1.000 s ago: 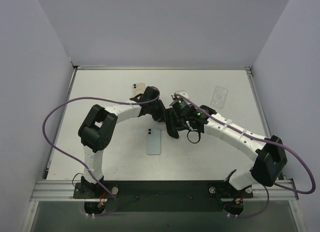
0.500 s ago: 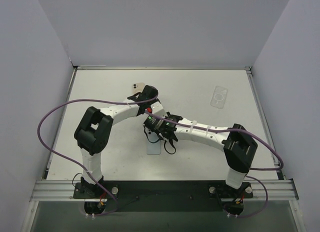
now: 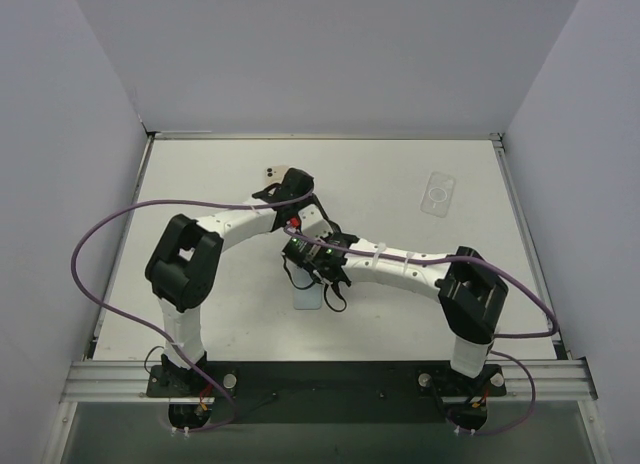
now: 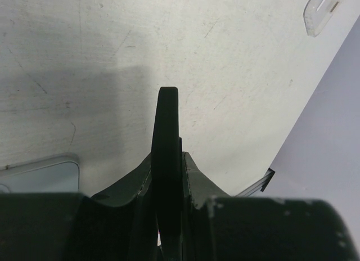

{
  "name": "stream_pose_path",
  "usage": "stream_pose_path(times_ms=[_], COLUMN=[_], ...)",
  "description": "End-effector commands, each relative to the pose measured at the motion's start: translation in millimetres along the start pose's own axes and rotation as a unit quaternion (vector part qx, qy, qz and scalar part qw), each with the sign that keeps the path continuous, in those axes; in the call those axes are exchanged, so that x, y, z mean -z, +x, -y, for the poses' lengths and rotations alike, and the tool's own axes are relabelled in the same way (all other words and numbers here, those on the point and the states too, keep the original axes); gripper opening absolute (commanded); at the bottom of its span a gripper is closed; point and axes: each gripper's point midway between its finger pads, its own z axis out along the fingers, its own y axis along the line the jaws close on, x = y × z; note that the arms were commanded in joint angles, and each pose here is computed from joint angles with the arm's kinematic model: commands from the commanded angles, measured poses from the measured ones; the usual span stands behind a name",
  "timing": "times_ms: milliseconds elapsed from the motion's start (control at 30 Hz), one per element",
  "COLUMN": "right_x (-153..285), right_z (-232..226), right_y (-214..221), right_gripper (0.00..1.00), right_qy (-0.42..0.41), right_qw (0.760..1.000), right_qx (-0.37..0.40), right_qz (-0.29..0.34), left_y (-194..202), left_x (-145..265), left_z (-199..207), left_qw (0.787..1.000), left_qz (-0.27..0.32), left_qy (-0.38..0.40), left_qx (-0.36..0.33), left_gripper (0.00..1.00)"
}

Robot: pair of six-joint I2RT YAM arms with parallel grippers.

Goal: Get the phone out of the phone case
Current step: Adjust the phone.

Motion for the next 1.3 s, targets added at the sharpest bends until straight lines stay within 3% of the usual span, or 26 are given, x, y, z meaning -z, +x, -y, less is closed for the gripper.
stream_pose_path(times_ms=[0, 200, 233, 267, 300, 333, 400, 467, 800, 967, 1000, 1100, 1267], right_x=[-4.0, -2.7, -0.2, -0.3, -0.4, 0.2, -3.1, -1.9, -0.8, 4.9, 6.4, 23.7, 51.5], right_z=[8.6, 11.2, 14.4, 16.5, 18.2, 22.7, 25.8, 30.3, 49.1, 62.0, 67.3, 74.2, 90.9], right_y=[-0.7, 1.8, -0.9, 0.9, 1.3, -2.6, 4.7, 0.4, 3.0, -7.1, -17.4, -37.3, -66.2], right_gripper=[0.02, 0.0, 0.0, 0.0, 0.0, 0.0, 0.0, 0.0, 0.0, 0.0, 0.0, 0.0, 0.0], right_qy=[0.034, 0.031, 0.026, 0.022, 0.017, 0.001, -0.015, -0.047, -0.135, -0.231, -0.264, -0.324, -0.372], right_qw=[0.999, 0.999, 1.0, 1.0, 1.0, 0.999, 0.996, 0.991, 0.956, 0.898, 0.878, 0.839, 0.799], right_qx=[0.023, 0.012, 0.0, -0.014, -0.025, -0.054, -0.083, -0.128, -0.259, -0.375, -0.399, -0.435, -0.462], right_qz=[0.0, -0.002, 0.001, -0.001, -0.002, -0.003, -0.013, -0.012, -0.024, -0.002, 0.012, 0.049, 0.096], left_y=[-5.3, -3.6, -3.8, -2.5, -3.2, -3.8, -5.0, -6.6, -26.6, -40.8, -47.1, -38.5, -20.6], left_x=[29.8, 32.1, 32.7, 31.7, 31.8, 33.3, 33.2, 33.9, 41.6, 58.3, 68.8, 84.3, 98.7], left_z=[37.3, 36.4, 38.6, 37.3, 37.6, 40.9, 41.5, 42.0, 36.8, 18.1, 32.1, 46.6, 65.3], left_qw=[0.998, 0.998, 0.997, 0.997, 0.997, 0.997, 0.996, 0.996, 0.993, 0.984, 0.975, 0.957, 0.933], left_qz=[0.022, 0.02, 0.019, 0.016, 0.016, 0.016, 0.017, 0.016, 0.021, 0.045, 0.06, 0.036, 0.003], left_qy=[0.059, 0.063, 0.069, 0.069, 0.071, 0.078, 0.083, 0.087, 0.117, 0.165, 0.21, 0.289, 0.359], left_qx=[-0.005, -0.008, -0.009, -0.008, -0.007, -0.006, -0.004, -0.002, 0.017, 0.046, 0.032, 0.01, -0.009], left_gripper=[0.0, 0.0, 0.04, 0.12, 0.27, 0.61, 0.77, 0.83, 0.84, 0.85, 0.85, 0.85, 0.85])
